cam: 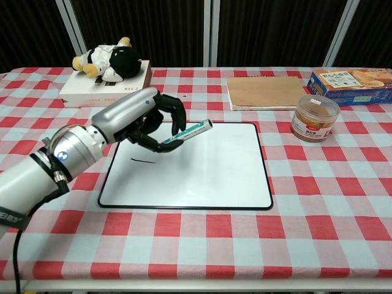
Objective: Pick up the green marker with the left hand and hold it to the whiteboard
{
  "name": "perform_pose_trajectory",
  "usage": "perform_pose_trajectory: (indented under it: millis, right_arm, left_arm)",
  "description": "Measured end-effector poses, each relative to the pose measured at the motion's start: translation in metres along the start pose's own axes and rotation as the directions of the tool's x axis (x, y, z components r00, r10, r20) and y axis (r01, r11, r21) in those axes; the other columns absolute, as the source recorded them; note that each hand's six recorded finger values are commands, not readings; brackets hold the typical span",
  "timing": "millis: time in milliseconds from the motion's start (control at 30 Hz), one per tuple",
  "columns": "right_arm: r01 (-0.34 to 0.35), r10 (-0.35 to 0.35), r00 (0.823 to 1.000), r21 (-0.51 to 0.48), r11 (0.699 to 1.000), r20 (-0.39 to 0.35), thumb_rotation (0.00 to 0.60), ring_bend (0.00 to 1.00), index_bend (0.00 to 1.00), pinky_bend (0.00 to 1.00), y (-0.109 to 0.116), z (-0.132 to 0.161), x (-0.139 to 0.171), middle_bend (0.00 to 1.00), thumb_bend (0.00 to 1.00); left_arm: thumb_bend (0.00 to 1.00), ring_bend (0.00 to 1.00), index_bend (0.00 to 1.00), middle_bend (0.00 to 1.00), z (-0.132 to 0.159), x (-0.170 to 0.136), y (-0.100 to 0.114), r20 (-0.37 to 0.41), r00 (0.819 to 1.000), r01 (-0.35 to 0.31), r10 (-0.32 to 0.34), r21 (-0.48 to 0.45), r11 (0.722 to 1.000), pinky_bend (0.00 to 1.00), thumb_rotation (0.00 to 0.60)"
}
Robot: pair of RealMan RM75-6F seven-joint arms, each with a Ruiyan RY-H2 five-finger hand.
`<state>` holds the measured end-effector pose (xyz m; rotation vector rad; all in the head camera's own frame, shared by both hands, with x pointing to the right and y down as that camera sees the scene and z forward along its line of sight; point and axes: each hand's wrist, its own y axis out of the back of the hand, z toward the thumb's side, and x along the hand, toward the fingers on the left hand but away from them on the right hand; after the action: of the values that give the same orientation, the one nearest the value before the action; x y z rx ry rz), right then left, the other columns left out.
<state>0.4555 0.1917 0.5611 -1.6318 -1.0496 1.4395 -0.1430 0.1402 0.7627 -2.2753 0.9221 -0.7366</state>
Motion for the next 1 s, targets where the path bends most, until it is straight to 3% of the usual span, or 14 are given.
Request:
perform_pose_trajectory:
  millis: [233,767,1000]
  right_arm:
    - [-0.002,0.002,1.0,0.006,1.0,-0.009,0.6,0.0,0.06,0.0,-0.001,0.003,-0.001,0.15,0.27]
    - [-0.005,0.005,1.0,0.014,1.0,0.001,0.6,0.0,0.06,0.0,0.0,0.004,0.0,0.15,0.27]
    - [-0.006,0.006,1.0,0.011,1.0,0.004,0.6,0.0,0.06,0.0,0.0,0.002,0.001,0.15,0.27]
  left_arm:
    - [0.4,0.83,0.61,0.61,-0.022,-0.02,-0.002,-0.08,0.996,0.033,-0.032,0.011,0.999,0.85,0.6]
    - [0.4,0.83,0.61,0.61,-0.028,-0.022,-0.012,-0.079,0.995,0.058,-0.054,0.05,0.997,0.85,0.6]
    - [0.4,0.83,0.62,0.61,-0.017,-0.014,-0.024,-0.066,0.996,0.068,-0.067,0.016,0.998,0.85,0.6]
